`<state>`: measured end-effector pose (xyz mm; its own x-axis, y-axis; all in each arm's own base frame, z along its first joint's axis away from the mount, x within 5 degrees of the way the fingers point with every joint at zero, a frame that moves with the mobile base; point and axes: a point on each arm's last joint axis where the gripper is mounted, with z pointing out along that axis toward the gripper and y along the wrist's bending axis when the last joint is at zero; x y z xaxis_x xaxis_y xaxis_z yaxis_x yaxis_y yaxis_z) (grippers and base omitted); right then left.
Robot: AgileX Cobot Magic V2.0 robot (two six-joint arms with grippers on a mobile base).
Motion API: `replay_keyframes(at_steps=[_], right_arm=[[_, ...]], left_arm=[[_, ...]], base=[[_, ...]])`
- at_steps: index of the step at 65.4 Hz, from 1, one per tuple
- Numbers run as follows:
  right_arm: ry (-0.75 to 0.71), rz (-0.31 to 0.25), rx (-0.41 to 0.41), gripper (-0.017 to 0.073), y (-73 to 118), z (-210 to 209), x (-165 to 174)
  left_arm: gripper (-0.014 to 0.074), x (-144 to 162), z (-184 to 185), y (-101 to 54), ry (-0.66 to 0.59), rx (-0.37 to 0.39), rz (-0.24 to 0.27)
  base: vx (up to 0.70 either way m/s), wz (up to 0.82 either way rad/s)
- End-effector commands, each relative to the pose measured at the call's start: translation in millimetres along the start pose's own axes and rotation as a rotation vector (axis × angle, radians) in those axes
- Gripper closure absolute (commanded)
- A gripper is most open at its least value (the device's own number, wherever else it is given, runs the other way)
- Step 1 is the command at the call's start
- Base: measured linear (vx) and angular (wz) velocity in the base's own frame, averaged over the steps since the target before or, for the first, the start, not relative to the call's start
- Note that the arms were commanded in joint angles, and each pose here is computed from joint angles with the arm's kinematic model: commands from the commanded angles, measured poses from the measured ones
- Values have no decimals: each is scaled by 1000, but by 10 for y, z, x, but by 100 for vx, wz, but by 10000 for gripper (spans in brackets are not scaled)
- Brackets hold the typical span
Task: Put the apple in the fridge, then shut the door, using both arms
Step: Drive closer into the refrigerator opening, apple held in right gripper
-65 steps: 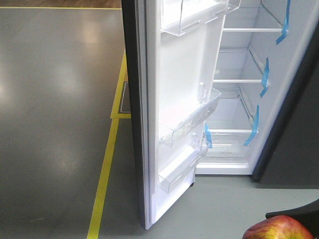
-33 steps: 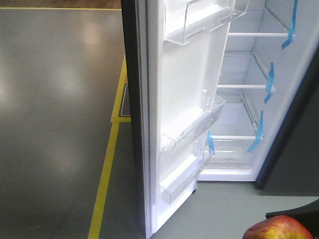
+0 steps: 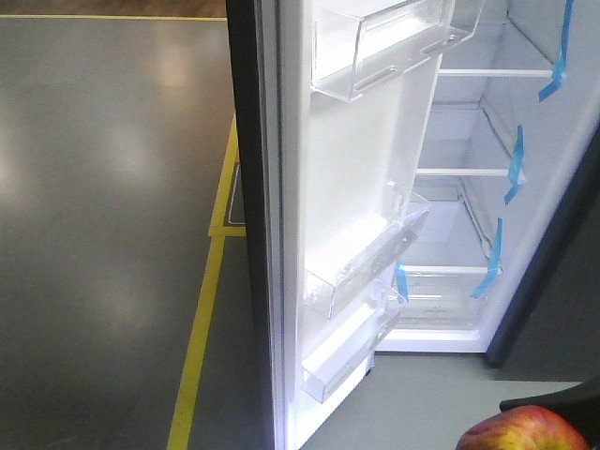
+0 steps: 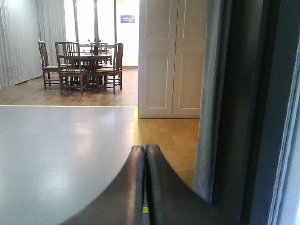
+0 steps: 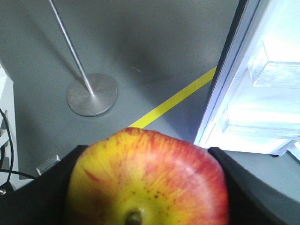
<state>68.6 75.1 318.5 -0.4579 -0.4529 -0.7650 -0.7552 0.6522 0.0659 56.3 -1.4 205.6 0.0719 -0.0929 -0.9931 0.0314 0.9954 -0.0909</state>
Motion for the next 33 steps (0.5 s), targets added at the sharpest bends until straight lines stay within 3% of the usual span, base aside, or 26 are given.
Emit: replay_keyframes(at_steps=[1,33], right_arm=[[-88,-2,8,391,1,-58,-116],[-88,-2,8,391,1,-58,-116]], left_arm=[[599,19,-7,1,-61,9,-7],[599,19,-7,1,-61,9,-7]], base=[[6,0],[6,0]])
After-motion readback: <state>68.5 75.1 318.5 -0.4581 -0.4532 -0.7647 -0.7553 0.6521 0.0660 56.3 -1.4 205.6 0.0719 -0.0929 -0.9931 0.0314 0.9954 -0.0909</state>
